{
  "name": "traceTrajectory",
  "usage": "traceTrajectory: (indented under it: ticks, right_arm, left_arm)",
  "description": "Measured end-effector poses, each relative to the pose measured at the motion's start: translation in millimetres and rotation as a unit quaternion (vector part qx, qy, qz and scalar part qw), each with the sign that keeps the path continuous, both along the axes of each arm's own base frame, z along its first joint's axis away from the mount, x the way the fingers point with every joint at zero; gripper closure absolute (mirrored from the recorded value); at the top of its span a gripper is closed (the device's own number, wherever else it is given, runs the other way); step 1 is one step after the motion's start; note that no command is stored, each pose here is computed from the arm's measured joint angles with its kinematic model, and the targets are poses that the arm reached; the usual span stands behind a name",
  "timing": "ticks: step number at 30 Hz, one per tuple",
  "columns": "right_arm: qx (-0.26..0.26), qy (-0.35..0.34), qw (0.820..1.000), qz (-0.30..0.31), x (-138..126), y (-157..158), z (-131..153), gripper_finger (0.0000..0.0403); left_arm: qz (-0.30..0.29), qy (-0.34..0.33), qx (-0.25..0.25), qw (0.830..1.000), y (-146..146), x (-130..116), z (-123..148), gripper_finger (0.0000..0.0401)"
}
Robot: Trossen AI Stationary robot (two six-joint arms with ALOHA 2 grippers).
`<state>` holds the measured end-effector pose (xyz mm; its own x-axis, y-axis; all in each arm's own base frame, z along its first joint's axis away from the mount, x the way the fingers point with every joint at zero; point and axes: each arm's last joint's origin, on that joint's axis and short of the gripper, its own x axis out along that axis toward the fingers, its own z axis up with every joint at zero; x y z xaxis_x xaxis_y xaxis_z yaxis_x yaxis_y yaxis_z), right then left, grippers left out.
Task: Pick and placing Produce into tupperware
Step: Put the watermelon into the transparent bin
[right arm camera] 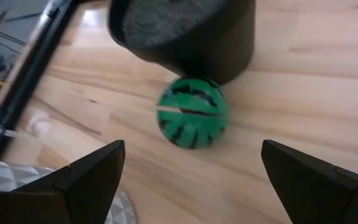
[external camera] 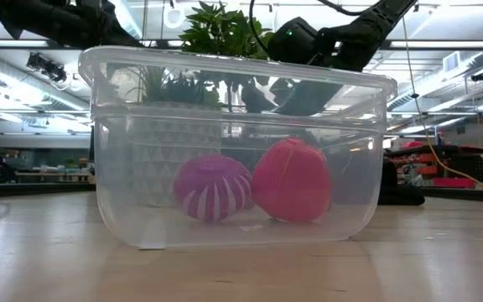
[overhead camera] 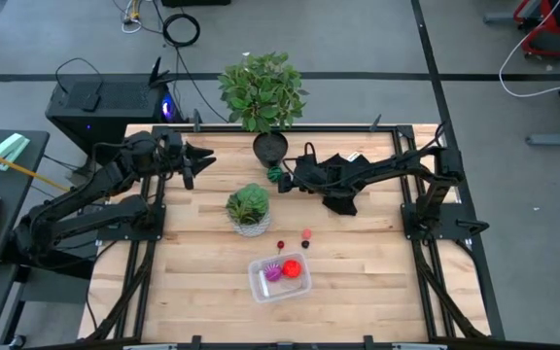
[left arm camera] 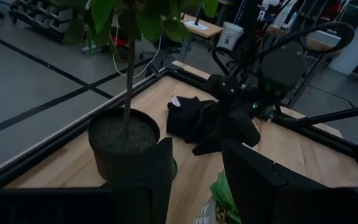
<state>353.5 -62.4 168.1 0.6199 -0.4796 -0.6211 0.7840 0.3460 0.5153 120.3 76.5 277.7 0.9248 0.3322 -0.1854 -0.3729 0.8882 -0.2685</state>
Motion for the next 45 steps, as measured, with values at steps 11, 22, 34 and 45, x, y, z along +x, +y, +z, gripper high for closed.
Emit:
traceTrajectory:
  ticks: [11,22,34,45]
  right_arm:
    - [0.016,-0.019,1.000,-0.016,10,-1,-21,0.0015]
    - [0.018,-0.030,0.999,0.015,28,-7,-28,0.0006]
    - [0.024,-0.018,0.999,0.012,25,-26,-32,0.0003]
    - [0.031,-0.031,0.999,0.005,25,-31,-31,0.0003]
  left_arm:
    - [0.000,0.008,-0.005,1.000,0,0,-2,0.0257]
    - [0.000,0.008,-0.006,1.000,0,0,-2,0.0258]
    - [0.000,0.010,-0.007,1.000,0,0,-2,0.0251]
    - [0.000,0.012,-0.007,1.000,0,0,-3,0.0254]
